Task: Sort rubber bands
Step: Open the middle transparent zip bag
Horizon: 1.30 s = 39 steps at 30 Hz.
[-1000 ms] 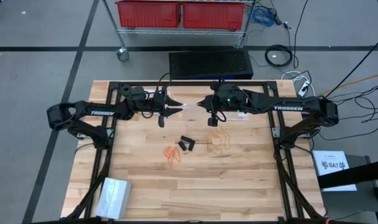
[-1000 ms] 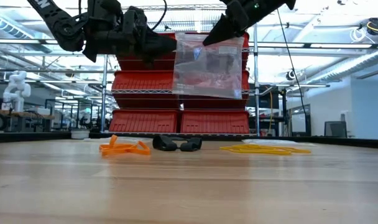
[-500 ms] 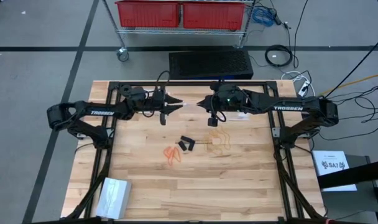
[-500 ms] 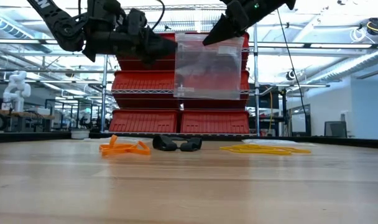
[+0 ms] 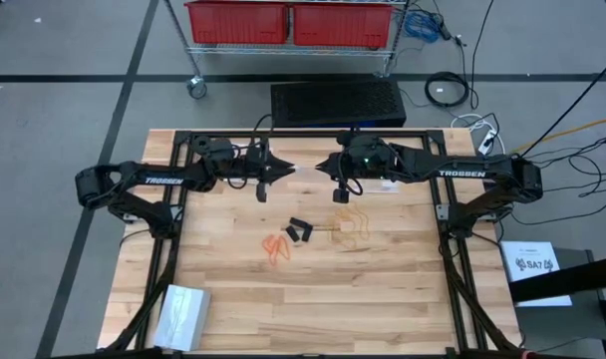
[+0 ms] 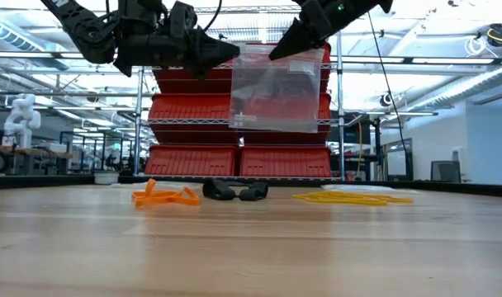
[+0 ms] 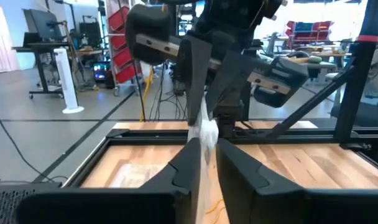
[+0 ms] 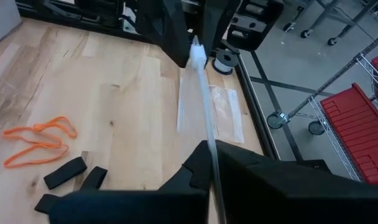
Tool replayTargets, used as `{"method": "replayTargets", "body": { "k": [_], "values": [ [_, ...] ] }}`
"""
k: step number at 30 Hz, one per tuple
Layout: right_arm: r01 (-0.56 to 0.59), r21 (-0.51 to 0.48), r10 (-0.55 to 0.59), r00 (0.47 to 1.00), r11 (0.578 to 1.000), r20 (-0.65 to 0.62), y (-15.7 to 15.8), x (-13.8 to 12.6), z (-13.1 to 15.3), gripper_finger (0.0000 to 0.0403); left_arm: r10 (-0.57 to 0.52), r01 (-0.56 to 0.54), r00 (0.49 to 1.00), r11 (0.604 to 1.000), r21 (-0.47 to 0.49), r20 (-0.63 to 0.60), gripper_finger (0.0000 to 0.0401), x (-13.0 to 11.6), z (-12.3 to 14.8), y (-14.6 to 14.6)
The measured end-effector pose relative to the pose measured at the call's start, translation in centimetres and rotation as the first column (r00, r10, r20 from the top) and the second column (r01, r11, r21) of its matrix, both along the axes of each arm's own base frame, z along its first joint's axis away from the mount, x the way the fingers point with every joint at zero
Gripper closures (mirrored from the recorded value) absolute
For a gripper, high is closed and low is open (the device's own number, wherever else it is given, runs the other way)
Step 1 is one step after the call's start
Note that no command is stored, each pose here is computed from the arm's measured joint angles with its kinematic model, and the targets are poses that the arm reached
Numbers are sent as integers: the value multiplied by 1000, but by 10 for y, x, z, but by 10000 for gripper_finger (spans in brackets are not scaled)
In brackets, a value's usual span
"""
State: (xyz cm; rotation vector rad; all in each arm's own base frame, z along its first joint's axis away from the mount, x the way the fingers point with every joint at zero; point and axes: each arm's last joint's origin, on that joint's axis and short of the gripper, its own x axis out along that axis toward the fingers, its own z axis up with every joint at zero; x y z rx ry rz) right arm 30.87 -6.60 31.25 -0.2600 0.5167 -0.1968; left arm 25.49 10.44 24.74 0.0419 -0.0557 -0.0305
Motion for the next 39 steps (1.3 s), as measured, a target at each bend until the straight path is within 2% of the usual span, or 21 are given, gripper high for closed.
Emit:
{"method": "replayTargets", "body": {
  "k": [4,10,15,20,24,28,39],
  "values": [
    [0,0,0,1000,1000,0,0,0,0,403,1,-1,1000,1000,15,-14,390,0,-2,0],
    [21,26,-21,1000,999,16,0,0,1,396,3,-2,1000,999,41,-20,397,0,-2,0],
    [17,42,-19,999,999,48,0,2,8,358,3,-1,999,999,51,-40,398,0,-4,0],
    [-58,119,43,991,991,125,2,5,15,304,30,-27,997,999,46,-72,399,0,-8,1],
    [-98,153,76,987,983,143,1,16,7,274,33,-28,997,997,67,-71,400,1,-8,0],
    [-85,163,65,990,983,124,-5,29,-7,270,41,-36,996,997,70,-78,400,2,-9,-3],
    [-76,165,58,992,983,113,-12,45,-11,278,54,-46,994,995,89,-92,401,3,-10,-5]
  ]
}}
